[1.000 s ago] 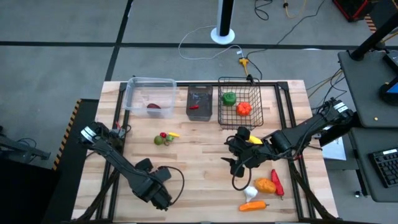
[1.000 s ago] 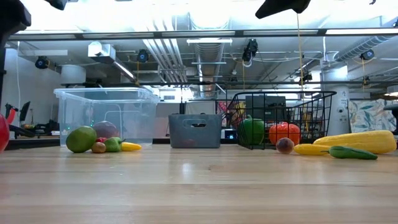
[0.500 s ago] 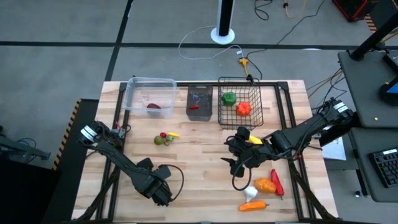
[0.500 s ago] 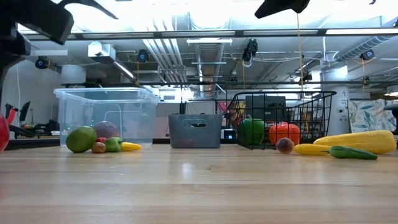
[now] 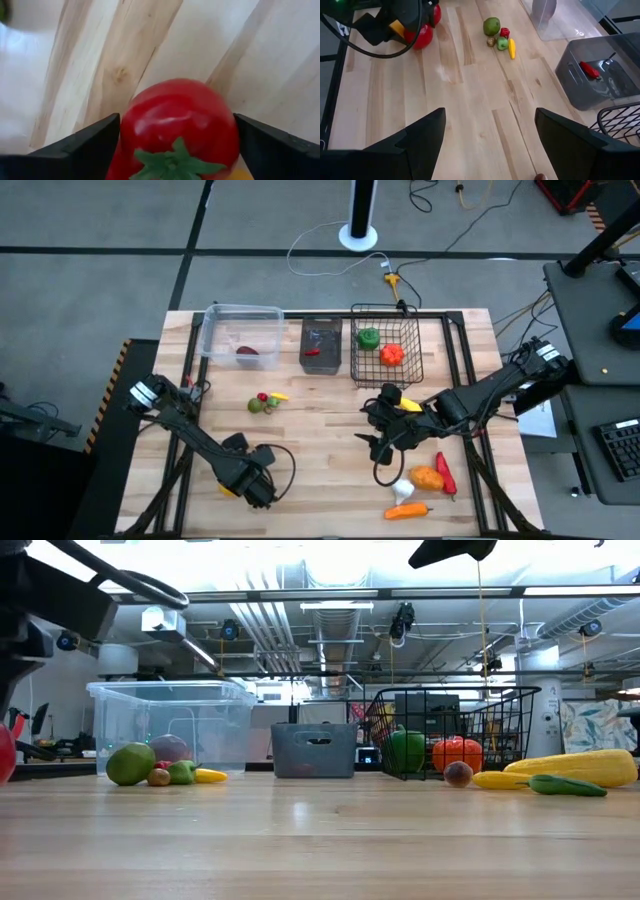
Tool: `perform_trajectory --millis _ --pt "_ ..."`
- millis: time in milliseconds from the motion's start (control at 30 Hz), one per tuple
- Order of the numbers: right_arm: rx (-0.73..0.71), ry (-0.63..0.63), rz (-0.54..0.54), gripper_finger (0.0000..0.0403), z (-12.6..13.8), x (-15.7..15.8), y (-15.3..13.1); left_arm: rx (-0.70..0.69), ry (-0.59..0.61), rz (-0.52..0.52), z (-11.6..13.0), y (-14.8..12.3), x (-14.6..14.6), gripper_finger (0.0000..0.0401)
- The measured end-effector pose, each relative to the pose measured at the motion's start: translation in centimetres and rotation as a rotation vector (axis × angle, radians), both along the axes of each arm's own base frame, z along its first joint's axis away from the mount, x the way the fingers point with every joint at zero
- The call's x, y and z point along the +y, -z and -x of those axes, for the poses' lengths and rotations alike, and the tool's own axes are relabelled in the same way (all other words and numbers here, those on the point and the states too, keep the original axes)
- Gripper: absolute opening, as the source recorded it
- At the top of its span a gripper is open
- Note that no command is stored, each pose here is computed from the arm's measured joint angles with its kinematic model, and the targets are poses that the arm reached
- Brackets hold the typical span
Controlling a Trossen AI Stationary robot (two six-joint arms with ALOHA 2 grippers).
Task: Sort produce into baskets
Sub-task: Put the red tomato into the transparent bin
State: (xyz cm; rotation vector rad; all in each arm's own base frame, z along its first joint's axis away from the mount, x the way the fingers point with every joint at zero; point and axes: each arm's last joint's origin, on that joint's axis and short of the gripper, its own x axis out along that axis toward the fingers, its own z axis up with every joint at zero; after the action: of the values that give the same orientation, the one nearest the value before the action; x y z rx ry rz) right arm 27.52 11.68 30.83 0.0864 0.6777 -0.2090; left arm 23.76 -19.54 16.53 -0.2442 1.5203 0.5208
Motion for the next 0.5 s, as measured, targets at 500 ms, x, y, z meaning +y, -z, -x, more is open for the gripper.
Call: perform_trajectory --millis 500 --pt "-0.002 -0.005 0.007 0.0292 0.0 0.0 0.0 -0.052 0.159 -0.013 -1.1 -2.7 -0.9 0.0282"
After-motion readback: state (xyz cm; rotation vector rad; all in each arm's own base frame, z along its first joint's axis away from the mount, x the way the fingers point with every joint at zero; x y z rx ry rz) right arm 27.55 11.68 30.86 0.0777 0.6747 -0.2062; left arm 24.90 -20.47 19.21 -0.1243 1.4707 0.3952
